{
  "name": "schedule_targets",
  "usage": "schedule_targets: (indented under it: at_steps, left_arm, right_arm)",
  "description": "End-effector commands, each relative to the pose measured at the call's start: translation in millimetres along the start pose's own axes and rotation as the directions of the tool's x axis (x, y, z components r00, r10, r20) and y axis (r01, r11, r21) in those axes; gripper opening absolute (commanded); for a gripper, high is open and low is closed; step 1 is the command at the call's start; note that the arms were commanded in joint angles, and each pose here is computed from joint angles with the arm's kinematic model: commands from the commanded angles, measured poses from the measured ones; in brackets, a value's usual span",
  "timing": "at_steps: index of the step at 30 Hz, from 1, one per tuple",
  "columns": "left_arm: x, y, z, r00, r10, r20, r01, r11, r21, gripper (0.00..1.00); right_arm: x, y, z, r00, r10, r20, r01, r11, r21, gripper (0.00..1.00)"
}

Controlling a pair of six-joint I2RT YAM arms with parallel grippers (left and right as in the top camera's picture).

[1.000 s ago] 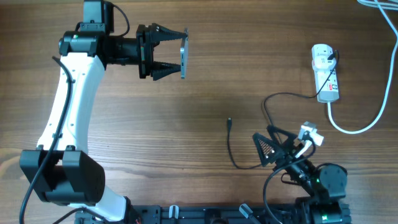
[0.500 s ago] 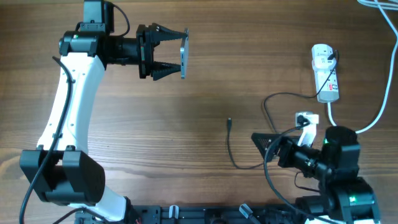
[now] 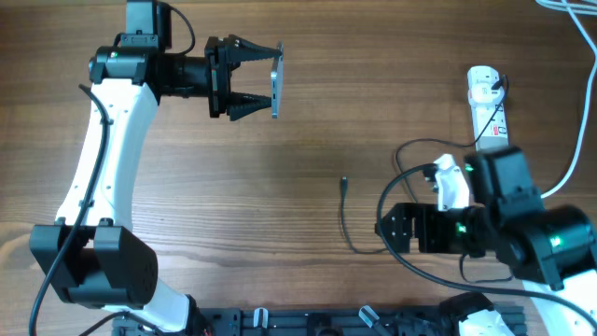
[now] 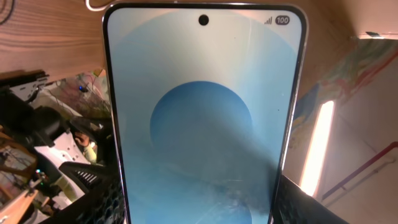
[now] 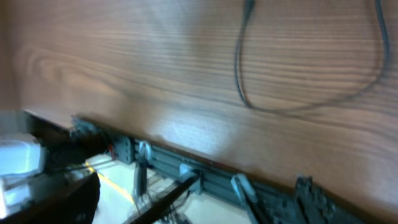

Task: Plug charger to phone and switch on socket

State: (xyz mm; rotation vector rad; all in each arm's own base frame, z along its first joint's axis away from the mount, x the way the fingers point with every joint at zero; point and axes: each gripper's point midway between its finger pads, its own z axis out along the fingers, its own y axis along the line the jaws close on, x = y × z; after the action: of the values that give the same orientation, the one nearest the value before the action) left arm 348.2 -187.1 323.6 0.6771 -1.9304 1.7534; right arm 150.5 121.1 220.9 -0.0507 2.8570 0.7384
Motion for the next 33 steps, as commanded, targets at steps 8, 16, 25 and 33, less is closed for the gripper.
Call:
schedule_targets:
  at_steps: [8,16,25,33]
  left_arm:
    - [14.9,-4.7,1.6,0.999,0.033,-0.010,-0.033,0.999,0.000,0.48]
    - [7.6,-1.6,1.5,0.999,0.033,0.031,-0.033,0.999,-0.019,0.48]
    - [1.3,1.5,1.8,0.997,0.034,0.067,-0.031,0.999,-0.038,0.48]
    - [-0.6,3.7,4.5,0.996,0.037,0.080,-0.033,0.998,-0.053,0.49]
  right_arm:
    - [-33.6,81.5,3.9,0.986,-0.162,0.048,0.157,0.983,0.099,0.96]
    - [-64.6,166.0,-25.7,0.946,-0.287,0.151,0.249,0.941,0.227,0.93]
    - [-137.3,227.1,-32.0,0.828,-0.302,0.472,0.257,0.953,0.160,0.84]
    - [-177.4,200.4,3.3,0.813,-0.272,0.514,0.107,0.939,0.327,0.70]
